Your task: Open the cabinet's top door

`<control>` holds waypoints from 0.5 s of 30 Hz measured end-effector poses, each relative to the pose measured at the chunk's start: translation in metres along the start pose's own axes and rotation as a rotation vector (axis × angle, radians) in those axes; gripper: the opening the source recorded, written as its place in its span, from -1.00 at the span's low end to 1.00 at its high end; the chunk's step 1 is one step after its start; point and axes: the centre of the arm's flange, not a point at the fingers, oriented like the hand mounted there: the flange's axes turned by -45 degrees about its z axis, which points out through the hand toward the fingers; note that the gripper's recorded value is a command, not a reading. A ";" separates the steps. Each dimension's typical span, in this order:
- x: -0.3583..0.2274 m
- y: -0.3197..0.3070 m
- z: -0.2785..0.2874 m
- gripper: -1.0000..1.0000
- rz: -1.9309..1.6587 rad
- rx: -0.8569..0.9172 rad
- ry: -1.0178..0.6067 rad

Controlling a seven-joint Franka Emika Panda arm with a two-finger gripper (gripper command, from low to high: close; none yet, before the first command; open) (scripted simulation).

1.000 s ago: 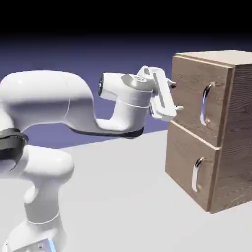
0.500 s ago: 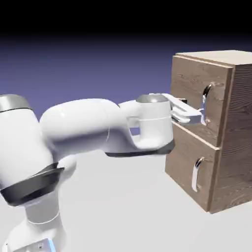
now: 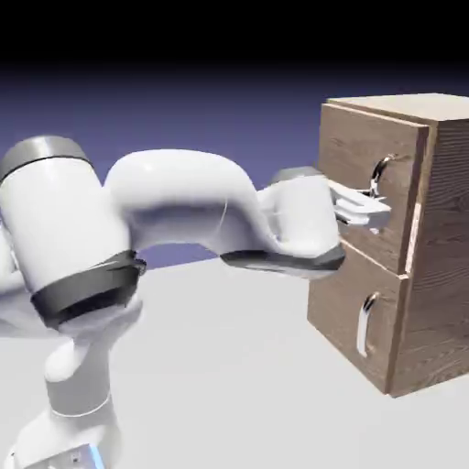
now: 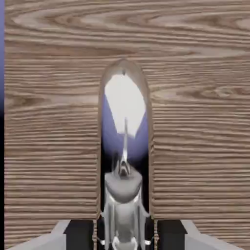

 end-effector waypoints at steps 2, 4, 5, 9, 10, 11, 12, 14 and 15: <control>0.000 0.003 -0.005 -1.00 -0.003 0.019 -0.001; 0.000 0.005 -0.009 -1.00 -0.003 0.034 -0.001; 0.000 0.006 -0.011 -1.00 -0.002 0.039 -0.001; 0.000 0.009 -0.015 -1.00 0.000 0.058 0.000; 0.000 0.009 -0.016 -1.00 0.001 0.062 0.000; 0.000 0.010 -0.017 -1.00 0.001 0.066 0.000; 0.000 0.010 -0.018 -1.00 0.001 0.070 -0.001; 0.000 0.012 -0.021 -1.00 -0.002 0.077 -0.001; 0.000 0.013 -0.022 -1.00 -0.002 0.082 -0.001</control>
